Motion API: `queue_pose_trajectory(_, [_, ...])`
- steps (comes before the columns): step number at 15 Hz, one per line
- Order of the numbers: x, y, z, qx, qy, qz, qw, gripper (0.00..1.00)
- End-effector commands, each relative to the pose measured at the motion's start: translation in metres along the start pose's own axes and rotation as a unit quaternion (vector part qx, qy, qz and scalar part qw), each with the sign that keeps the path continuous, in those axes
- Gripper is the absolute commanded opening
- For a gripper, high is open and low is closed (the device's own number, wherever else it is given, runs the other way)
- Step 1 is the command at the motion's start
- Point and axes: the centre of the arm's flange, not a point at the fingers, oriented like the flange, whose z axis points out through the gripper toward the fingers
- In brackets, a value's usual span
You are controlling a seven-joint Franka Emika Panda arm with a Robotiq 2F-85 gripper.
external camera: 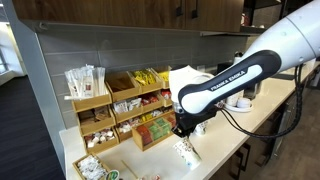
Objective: Pick up one paper cup from the stack and place it right side up on the kitchen counter, pick up the upside down cup and place it in the paper cup to the right
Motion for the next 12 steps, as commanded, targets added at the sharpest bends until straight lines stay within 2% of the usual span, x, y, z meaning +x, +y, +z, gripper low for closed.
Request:
queue_pose_trajectory(1, [-0.04, 0.037, -0.019, -0.001, 0.066, 0.075, 0.995, 0.03])
queue_pose_trajectory(2, [-0.01, 0.016, -0.013, 0.006, 0.032, 0.041, 0.9986, 0.03])
queue_pose_trajectory(4, [-0.014, 0.021, -0.021, 0.008, 0.041, 0.046, 0.9981, 0.04])
queue_pose_trajectory(10, [-0.012, 0.017, -0.013, 0.006, 0.035, 0.043, 0.9984, 0.03])
queue_pose_trajectory(12, [-0.016, 0.035, -0.015, 0.006, 0.052, 0.079, 0.9955, 0.03])
